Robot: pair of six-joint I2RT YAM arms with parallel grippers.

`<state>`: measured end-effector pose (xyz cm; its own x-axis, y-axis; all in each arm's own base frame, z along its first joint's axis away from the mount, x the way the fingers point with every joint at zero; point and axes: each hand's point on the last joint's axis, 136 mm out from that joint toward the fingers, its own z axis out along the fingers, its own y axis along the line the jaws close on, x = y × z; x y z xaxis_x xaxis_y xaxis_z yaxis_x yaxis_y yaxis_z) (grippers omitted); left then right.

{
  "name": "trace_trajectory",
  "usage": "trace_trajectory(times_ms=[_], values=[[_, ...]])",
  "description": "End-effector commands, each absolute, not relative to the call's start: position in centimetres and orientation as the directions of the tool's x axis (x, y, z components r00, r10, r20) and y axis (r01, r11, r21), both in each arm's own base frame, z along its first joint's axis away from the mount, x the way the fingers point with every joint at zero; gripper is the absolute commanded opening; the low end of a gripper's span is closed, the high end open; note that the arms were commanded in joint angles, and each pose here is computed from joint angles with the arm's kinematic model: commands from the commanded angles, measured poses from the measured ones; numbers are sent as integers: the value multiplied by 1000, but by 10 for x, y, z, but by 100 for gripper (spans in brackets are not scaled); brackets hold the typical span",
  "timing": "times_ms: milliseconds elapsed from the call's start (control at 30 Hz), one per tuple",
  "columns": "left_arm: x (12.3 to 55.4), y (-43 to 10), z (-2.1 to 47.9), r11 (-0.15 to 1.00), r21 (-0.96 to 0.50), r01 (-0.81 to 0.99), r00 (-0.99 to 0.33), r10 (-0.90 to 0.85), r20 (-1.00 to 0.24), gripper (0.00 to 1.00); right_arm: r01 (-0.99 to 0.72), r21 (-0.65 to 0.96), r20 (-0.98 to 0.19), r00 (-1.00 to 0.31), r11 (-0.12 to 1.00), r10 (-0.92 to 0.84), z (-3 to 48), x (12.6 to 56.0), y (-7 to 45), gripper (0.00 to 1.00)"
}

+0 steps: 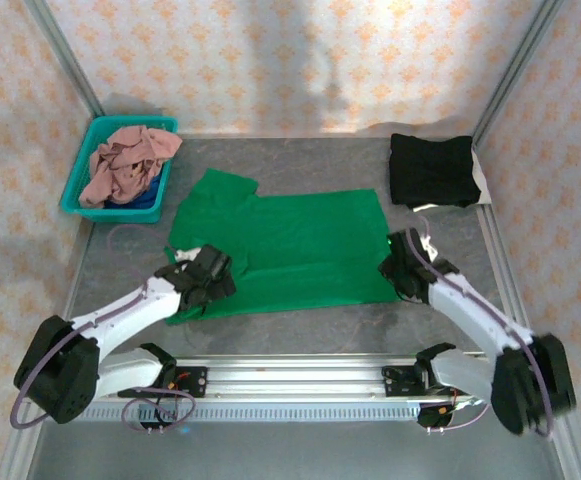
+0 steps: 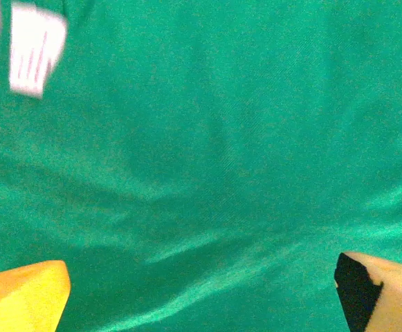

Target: Fold and stack the t-shirts

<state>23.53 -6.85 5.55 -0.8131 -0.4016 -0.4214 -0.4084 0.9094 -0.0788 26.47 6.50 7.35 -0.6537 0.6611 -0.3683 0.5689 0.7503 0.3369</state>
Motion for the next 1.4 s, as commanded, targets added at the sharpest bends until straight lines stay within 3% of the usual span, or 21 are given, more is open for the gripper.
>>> trace_trajectory(times_ms=[0, 167, 333, 500, 700, 900, 1067, 1200, 1367], values=[[287, -70, 113, 932, -54, -358, -775, -329, -540, 100, 497, 331, -375, -711, 802, 595, 76, 295, 83, 36], [366, -73, 144, 940, -98, -326, -761, -322, -563, 100, 451, 215, -462, -734, 866, 497, 96, 348, 80, 36], [459, -60, 134, 947, 72, -312, -835, -237, -497, 100, 420, 203, -454, -760, 885, 465, 105, 410, 83, 43], [527, -40, 101, 929, 135, -345, -862, -257, -437, 85, 397, 162, -437, -792, 903, 426, 95, 464, 80, 47], [586, -17, 86, 922, 159, -353, -841, -238, -486, 79, 366, 114, -424, -823, 924, 378, 75, 512, 78, 47], [612, -3, 58, 932, 139, -333, -832, -222, -509, 79, 366, 46, -443, -826, 929, 347, 58, 532, 69, 44], [615, 1, 38, 922, -36, -385, -817, -359, -452, 78, 346, 78, -420, -839, 935, 346, 42, 540, 77, 45], [613, -13, 5, 898, -182, -400, -830, -439, -344, 64, 341, 119, -386, -849, 933, 360, 30, 545, 84, 47], [610, -18, -10, 890, -204, -407, -837, -453, -308, 44, 347, 127, -375, -851, 929, 369, 22, 549, 86, 48]])
